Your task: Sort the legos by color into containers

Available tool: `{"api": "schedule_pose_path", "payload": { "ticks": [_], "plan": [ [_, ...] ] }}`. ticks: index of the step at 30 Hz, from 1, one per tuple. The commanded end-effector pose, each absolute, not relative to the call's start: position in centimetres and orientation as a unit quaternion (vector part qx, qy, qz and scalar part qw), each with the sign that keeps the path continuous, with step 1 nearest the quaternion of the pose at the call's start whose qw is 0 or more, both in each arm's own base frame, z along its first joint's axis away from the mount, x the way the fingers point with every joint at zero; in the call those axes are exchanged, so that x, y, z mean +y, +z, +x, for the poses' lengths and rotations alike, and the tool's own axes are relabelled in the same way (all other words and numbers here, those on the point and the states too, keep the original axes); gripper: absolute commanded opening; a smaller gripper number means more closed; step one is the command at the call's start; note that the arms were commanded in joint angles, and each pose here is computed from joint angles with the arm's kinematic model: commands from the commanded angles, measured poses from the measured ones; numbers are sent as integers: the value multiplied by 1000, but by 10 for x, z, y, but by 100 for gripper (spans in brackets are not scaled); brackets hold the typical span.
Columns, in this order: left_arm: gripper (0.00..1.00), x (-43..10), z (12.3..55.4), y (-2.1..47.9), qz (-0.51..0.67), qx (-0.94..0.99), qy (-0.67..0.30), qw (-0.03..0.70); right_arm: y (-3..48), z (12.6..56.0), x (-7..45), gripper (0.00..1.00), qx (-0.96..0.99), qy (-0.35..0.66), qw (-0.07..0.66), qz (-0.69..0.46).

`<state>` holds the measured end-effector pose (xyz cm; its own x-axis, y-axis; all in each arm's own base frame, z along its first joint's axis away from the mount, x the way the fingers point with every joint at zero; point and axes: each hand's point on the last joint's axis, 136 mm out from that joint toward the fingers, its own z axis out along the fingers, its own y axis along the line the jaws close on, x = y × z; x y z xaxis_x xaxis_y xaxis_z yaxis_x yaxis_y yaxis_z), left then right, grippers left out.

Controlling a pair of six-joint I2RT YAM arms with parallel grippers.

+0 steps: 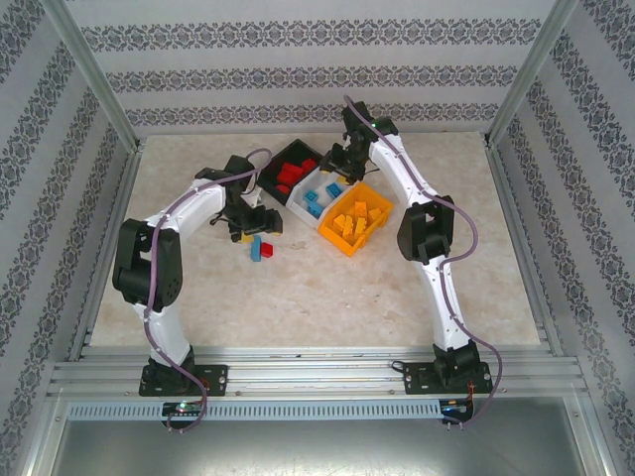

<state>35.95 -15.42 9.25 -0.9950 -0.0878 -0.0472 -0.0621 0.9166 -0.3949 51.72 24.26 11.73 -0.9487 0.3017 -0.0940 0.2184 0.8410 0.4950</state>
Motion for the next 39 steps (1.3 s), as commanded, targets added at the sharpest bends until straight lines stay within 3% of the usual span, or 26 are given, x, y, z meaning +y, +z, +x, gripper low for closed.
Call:
{"api": "schedule_pose_path", "payload": {
  "ticks": [1,23,30,35,39],
  "plan": [
    [75,-143,358,81,-51,983,-177,7,146,504,236,50,957,244,100,118],
    [61,-114,356,37,-69,992,-101,-36,152,423,260,51,970,229,73,45],
    [45,-110,353,26,-57,993,-89,-50,147,405,248,51,971,221,73,55],
    [25,-112,351,29,-56,993,-96,-51,144,400,246,52,970,222,70,64],
    [23,-114,357,47,-58,991,-110,-38,145,402,249,52,970,226,69,64]
  ]
}}
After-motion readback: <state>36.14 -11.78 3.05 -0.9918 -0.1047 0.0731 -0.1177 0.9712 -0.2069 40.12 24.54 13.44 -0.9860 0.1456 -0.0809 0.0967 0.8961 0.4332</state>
